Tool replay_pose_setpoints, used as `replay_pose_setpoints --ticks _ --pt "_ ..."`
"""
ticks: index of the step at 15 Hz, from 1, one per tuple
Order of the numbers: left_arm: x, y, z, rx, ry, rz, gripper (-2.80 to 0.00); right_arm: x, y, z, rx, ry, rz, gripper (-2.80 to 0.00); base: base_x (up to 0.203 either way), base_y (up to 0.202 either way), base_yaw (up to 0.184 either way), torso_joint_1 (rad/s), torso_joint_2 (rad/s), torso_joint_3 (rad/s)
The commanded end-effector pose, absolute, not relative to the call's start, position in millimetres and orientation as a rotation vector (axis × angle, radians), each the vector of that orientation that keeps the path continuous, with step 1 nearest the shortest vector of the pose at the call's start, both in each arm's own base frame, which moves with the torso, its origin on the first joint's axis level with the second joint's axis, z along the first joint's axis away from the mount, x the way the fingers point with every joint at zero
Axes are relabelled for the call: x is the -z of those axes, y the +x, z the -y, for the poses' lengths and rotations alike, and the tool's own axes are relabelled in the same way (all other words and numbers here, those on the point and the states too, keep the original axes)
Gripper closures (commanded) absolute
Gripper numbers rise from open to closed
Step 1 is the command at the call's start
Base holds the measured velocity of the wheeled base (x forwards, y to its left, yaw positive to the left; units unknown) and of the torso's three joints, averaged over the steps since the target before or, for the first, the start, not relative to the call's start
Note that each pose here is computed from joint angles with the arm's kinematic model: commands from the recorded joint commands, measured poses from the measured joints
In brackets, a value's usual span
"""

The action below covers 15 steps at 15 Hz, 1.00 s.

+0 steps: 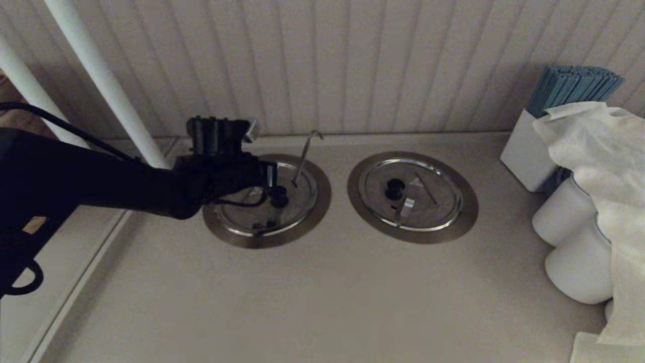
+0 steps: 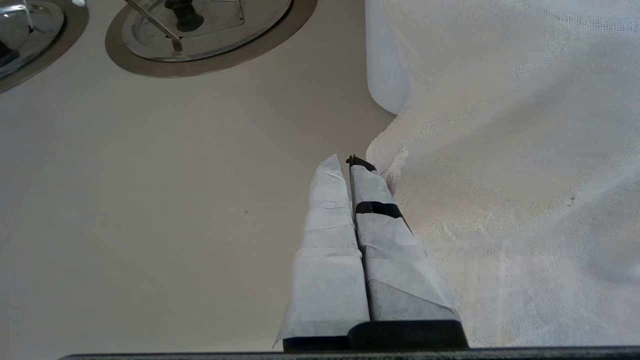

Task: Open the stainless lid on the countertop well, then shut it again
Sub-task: Open the lid

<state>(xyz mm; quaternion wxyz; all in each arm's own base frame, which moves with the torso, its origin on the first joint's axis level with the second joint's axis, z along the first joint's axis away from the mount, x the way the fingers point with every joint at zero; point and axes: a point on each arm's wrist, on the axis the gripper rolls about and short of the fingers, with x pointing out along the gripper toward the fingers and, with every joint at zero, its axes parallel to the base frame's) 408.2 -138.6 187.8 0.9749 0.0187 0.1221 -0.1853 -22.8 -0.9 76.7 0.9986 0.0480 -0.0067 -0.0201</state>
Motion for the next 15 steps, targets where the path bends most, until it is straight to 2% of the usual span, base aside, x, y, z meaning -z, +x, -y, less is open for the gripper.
replay_pose_setpoints --ticks 1,9,11,15 --pt "-170.6 419.6 143.6 0.354 0.044 -0.273 -2.8 -76.8 -22.7 0.9 0.041 0.097 0.013 0.0 0.0 0.0 0.0 0.0 0.0 0.0" --pt "-165.6 415.2 150.8 0.365 0.052 -0.289 -2.8 -76.7 -22.8 0.9 0.041 0.097 0.014 0.0 0.0 0.0 0.0 0.0 0.0 0.0" --pt "-161.5 401.6 146.9 0.297 0.064 -0.312 -2.8 -76.8 -22.7 0.9 0.041 0.097 0.013 0.0 0.0 0.0 0.0 0.0 0.0 0.0" --pt "-154.6 400.2 145.0 0.224 0.032 -0.214 -2.8 -76.8 -22.7 0.9 0.041 0.097 0.013 0.0 0.0 0.0 0.0 0.0 0.0 0.0"
